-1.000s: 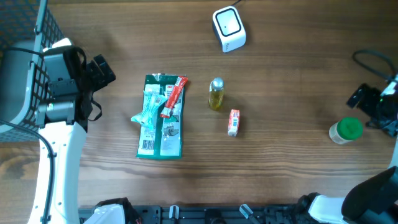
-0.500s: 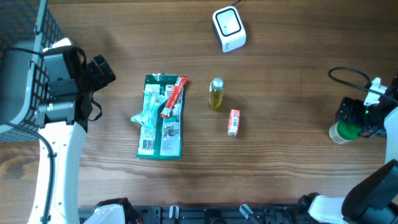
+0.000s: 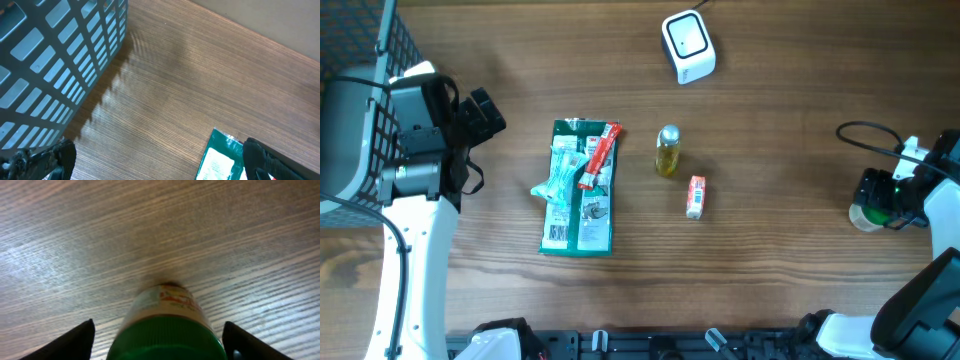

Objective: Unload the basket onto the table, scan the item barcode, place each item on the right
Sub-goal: 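Lower the jar onto the table and open the right gripper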

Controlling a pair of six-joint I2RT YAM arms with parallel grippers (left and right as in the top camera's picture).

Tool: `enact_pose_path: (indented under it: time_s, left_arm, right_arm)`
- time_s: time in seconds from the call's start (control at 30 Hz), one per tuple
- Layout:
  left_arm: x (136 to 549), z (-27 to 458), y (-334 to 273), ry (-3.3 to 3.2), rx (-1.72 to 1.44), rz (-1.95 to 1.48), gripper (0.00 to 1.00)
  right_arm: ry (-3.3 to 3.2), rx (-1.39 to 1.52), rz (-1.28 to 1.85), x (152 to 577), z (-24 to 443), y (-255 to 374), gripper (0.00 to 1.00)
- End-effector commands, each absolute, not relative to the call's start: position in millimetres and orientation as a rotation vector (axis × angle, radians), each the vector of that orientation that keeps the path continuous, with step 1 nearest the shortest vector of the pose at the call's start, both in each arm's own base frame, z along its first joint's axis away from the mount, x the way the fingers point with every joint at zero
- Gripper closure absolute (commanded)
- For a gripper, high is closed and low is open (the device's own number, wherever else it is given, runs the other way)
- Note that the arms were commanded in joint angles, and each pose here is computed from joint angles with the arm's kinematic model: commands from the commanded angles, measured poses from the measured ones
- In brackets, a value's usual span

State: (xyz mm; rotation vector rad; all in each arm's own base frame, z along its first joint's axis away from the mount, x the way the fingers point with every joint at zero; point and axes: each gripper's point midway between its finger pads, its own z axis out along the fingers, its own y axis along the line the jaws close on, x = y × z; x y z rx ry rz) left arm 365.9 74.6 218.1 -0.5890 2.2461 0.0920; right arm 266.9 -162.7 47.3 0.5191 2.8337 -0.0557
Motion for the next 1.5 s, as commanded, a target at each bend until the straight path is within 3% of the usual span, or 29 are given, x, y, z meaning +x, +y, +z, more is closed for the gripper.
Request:
enact_pose_path:
  time_s: [0.0,0.3,0.47,0.5,0.53,0.57,0.7,0.87,1.07,1.3,1.47]
  left_arm:
    - [367,221,79,2.236,-0.589,0.109,0.00]
    - [367,222,79,2.236,-0.589,0.109,0.00]
    - [367,221,79,2.236,-0.589,0.109,0.00]
    - [367,221,79,2.236,-0.589,0.109,0.00]
    - [367,222,79,2.236,-0.589,0.109,0.00]
    - [367,221,79,2.236,-0.589,0.109,0.00]
    - [367,222,79,2.236,-0.589,0.109,0.00]
    - [367,222,79,2.236,-0.589,0.109,0.00]
    - [367,221,79,2.236,-0.589,0.109,0.00]
    - [367,221,79,2.236,-0.589,0.109,0.00]
    - [367,222,79,2.236,-0.589,0.109,0.00]
  right_arm:
    - [2.821,0.527,0.014,272,44,-155,0.29]
    - [2.665,0.976,-0.024,277,47,-170,0.61]
    - [2.520,1.255,0.000,280,49,-175,0.60]
    - [2.480,1.329,0.014,281,49,-175,0.50]
    - [2.448,1.386,0.024,281,49,-175,0.46]
    - [2.362,1.537,0.062,281,49,-174,0.34]
    - [2.368,1.514,0.071,283,49,-174,0.02]
    - [2.517,1.225,0.022,285,50,-174,0.01]
    - [2.664,0.912,0.044,284,48,-163,0.20]
    - [2.738,0.706,0.019,281,47,-160,0.27]
    - [2.721,0.818,-0.029,277,46,-167,0.42]
